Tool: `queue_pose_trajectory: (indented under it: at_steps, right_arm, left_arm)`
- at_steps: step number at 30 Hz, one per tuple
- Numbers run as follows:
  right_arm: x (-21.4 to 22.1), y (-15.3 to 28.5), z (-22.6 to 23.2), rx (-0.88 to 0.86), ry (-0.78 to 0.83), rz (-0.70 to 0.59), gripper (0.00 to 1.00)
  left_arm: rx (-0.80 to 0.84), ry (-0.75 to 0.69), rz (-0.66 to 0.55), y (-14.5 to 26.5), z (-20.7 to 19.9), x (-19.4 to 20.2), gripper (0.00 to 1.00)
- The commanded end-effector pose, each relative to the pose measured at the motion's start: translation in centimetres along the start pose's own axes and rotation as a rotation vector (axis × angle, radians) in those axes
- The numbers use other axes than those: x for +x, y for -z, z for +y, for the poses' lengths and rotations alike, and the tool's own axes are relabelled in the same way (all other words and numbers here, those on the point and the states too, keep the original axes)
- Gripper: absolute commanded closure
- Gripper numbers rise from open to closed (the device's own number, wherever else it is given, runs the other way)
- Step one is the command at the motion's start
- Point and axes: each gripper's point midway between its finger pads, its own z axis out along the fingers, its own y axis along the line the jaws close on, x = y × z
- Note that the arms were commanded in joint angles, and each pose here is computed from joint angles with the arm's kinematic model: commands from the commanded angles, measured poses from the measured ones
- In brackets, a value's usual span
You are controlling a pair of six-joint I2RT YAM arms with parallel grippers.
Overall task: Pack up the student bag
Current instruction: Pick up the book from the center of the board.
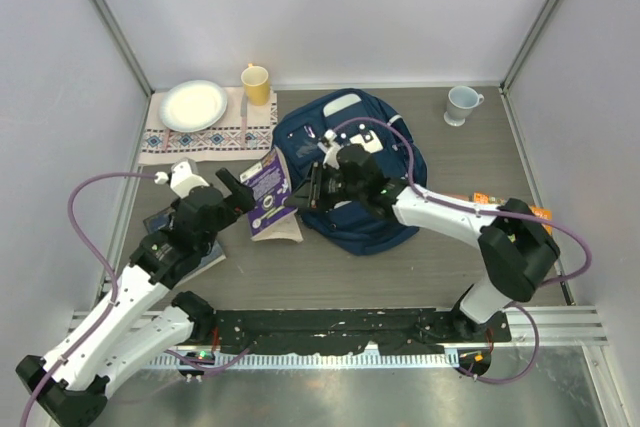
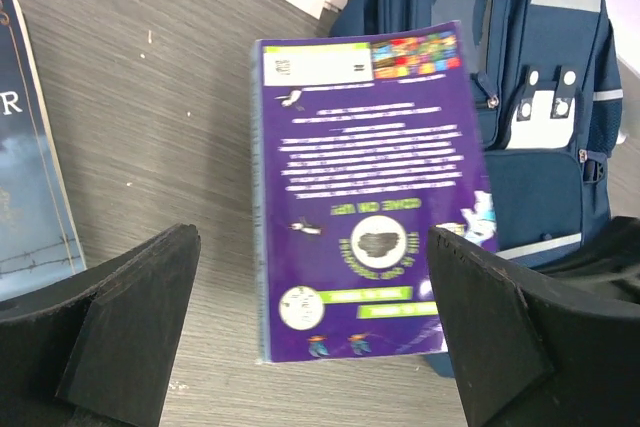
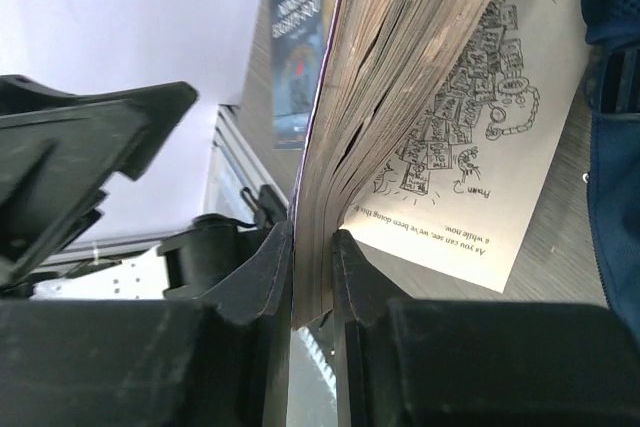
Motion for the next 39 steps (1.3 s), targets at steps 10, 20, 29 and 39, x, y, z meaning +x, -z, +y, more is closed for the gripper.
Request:
queue_pose_trajectory:
  at_steps: [10,20,29,39]
  right_arm:
    - [-5.7,9.9,4.3,-0.123,0.067,-0.256,0.99]
    - [-3.8,11.0,1.5,-0.066,0.077,-0.215,0.99]
    - [-1.9,11.2,-5.7,0.055,-0.062,-0.216,0.99]
    - [0.0,10.8,-10.8,0.12,-0.181,-0.182,0.99]
  left_arm:
    - [0.242,-0.031,-0.001,0.2,-5.8,-1.1,0.0]
    - [0.368,-0.005,0.093,-2.4,-8.6,2.6,0.0]
    - [0.428,0.096,0.163,-5.5,-8.6,6.4,0.0]
    - [0.537,0.107,0.227,-7.3,-9.3,10.1,0.0]
